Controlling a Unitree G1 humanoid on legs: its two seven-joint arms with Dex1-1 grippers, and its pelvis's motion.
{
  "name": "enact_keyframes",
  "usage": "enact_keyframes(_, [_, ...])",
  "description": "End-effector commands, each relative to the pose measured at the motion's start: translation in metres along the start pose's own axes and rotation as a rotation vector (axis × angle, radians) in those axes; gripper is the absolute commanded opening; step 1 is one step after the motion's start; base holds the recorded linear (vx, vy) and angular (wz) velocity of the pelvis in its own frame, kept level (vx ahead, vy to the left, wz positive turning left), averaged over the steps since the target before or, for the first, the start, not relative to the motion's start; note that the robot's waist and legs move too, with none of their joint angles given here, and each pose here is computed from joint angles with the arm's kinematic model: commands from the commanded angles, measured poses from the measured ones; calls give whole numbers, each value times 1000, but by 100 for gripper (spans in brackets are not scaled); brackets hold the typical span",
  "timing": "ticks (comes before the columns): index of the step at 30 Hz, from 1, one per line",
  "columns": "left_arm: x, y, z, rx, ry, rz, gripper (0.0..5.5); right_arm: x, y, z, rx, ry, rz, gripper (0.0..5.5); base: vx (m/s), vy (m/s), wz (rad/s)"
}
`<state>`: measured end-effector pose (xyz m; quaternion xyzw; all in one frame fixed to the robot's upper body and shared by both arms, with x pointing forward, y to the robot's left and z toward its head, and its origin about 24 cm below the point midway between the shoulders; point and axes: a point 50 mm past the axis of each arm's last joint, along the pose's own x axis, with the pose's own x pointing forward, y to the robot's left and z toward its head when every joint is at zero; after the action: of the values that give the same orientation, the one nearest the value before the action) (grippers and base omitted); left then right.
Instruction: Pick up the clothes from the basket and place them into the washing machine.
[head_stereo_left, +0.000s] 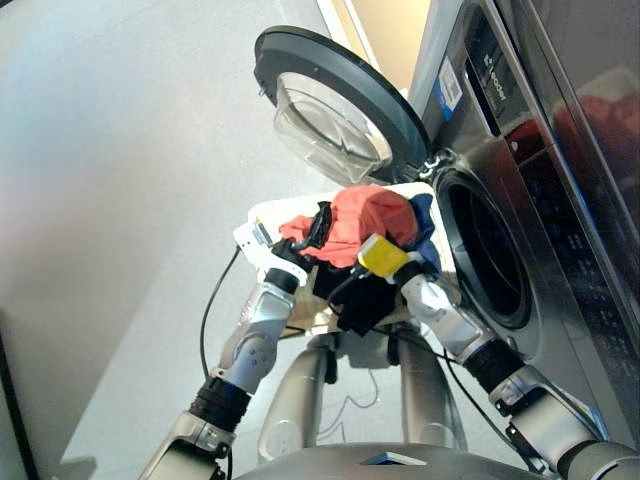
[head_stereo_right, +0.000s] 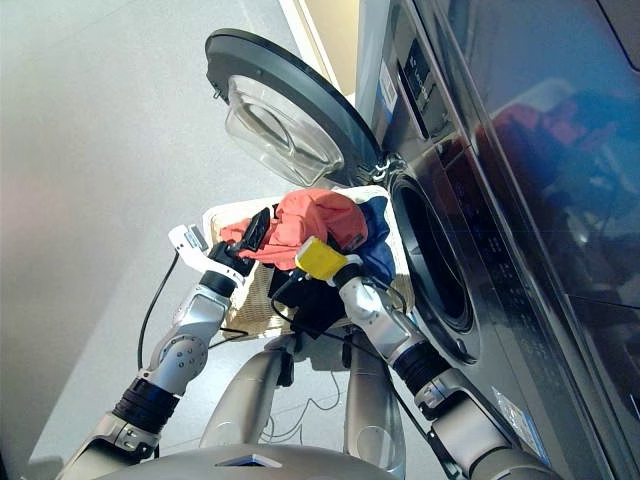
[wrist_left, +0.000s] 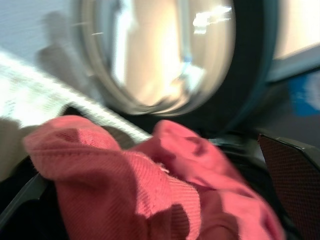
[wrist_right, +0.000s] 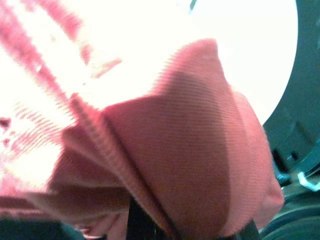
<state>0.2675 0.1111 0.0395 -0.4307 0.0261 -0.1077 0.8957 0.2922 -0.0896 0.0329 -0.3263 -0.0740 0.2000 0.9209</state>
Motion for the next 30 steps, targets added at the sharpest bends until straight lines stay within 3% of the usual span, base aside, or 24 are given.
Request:
enact_keyframes(1, [-26,48,71,158,-340,245,550,-22,-65,-48,166,209,-387,0,0,0,0])
enact_keyframes(7, [-36,74,55,11,-334,394,550,-33,-80,-61,166,268,-472,0,0,0,0])
enact_keyframes(9, [-33,67,50,-82,-338,358,550,-36,-85,-65,153,288,-500,0,0,0,0])
enact_keyframes(12, [-28,56,50,-37,-296,267,550,-37,-88,-68,137,304,-509,0,0,0,0])
enact_keyframes(13, [-25,51,52,-23,-294,229,427,-36,-88,-68,133,303,-509,0,0,0,0])
enact_keyframes(14, [-23,46,53,-13,-288,193,129,-35,-88,-67,127,300,-504,0,0,0,0])
enact_keyframes(15, [-19,40,55,9,-283,157,0,-34,-88,-65,119,291,-499,0,0,0,0])
enact_keyframes(18, [-14,28,58,38,-277,81,0,-30,-86,-62,102,275,-474,0,0,0,0])
enact_keyframes(19, [-13,26,57,48,-266,62,147,-28,-84,-60,100,269,-464,0,0,0,0])
enact_keyframes(20, [-12,22,56,54,-251,34,550,-27,-83,-59,100,263,-455,0,0,0,0])
enact_keyframes(24, [-10,19,46,39,-187,-21,550,-23,-78,-55,115,242,-429,0,0,0,0])
enact_keyframes(27, [-11,25,49,34,-219,24,550,-22,-75,-55,165,238,-442,0,0,0,0])
enact_keyframes(30, [-15,36,50,20,-248,106,550,-23,-73,-58,360,250,-523,0,0,0,0])
